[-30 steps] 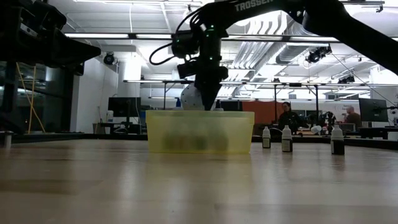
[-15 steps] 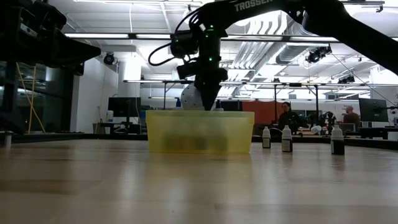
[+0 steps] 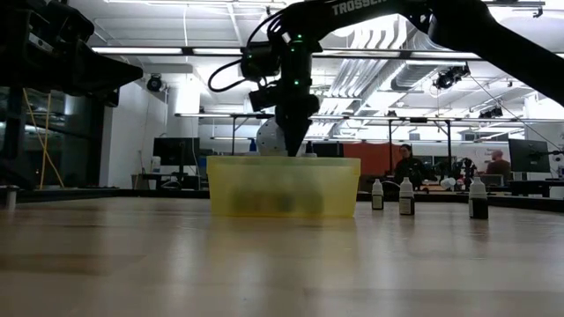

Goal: Pick & Place food coloring
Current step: Put the big purple food coloring bottle in the yellow transparent bin, then put the big pink food coloring bottle in the yellow transparent bin

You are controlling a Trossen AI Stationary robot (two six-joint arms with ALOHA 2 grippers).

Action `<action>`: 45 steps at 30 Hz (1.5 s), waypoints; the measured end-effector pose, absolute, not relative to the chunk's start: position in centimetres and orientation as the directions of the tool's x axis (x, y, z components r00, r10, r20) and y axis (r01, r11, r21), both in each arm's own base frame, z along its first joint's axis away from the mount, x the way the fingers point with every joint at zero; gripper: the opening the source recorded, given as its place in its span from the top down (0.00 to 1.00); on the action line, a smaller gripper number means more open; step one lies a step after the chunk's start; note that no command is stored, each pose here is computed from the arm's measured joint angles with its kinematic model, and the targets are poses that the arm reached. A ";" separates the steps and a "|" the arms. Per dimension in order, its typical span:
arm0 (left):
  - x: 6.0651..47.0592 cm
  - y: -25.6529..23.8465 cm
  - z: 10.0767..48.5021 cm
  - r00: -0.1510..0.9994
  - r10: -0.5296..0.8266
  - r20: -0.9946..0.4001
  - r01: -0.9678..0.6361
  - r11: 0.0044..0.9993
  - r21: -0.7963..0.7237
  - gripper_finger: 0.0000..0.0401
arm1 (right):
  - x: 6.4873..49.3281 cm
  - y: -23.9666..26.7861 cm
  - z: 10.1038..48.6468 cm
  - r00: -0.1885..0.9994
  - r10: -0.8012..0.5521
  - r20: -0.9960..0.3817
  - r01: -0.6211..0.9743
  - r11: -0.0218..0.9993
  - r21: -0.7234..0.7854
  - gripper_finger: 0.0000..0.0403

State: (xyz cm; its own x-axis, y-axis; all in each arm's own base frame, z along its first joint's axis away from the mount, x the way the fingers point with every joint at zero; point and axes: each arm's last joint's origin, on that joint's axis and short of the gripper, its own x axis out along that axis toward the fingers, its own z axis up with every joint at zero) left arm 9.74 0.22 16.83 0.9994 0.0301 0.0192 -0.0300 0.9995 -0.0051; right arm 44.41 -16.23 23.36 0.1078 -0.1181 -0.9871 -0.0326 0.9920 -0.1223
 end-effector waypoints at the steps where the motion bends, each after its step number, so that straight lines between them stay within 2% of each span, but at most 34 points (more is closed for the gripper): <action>1: 9.7 0.2 16.8 0.999 0.030 0.019 -0.030 1.000 -0.005 1.00 | 44.4 -16.2 23.4 0.108 -0.119 -0.987 -0.026 0.992 -0.122 0.62; 9: 9.7 0.2 16.8 0.999 0.030 0.019 -0.030 1.000 -0.005 1.00 | 44.5 -16.0 23.4 0.101 -0.152 -0.983 -0.010 0.988 -0.154 0.51; 21: 9.7 0.2 16.8 0.999 0.030 0.019 -0.030 1.000 -0.005 1.00 | 43.7 -15.8 26.3 0.154 -0.213 -0.965 0.044 0.977 -0.209 0.49; 34: 9.7 0.2 16.8 0.999 0.030 0.019 -0.030 1.000 -0.005 1.00 | 40.2 -14.4 34.0 0.303 -0.252 -0.919 0.116 0.967 -0.227 0.49; 45: 9.7 0.2 16.8 0.999 0.030 0.019 -0.030 1.000 -0.005 1.00 | 36.4 -11.7 37.4 0.276 -0.092 -0.957 0.111 0.992 -0.064 0.49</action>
State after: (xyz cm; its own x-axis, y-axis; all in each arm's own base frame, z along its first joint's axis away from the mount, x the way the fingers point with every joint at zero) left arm 9.74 0.22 16.83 0.9994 0.0301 0.0190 -0.0300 0.9995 -0.0053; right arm 36.44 -11.67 37.42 0.2756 -0.0925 -0.9568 0.1111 0.9918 -0.0639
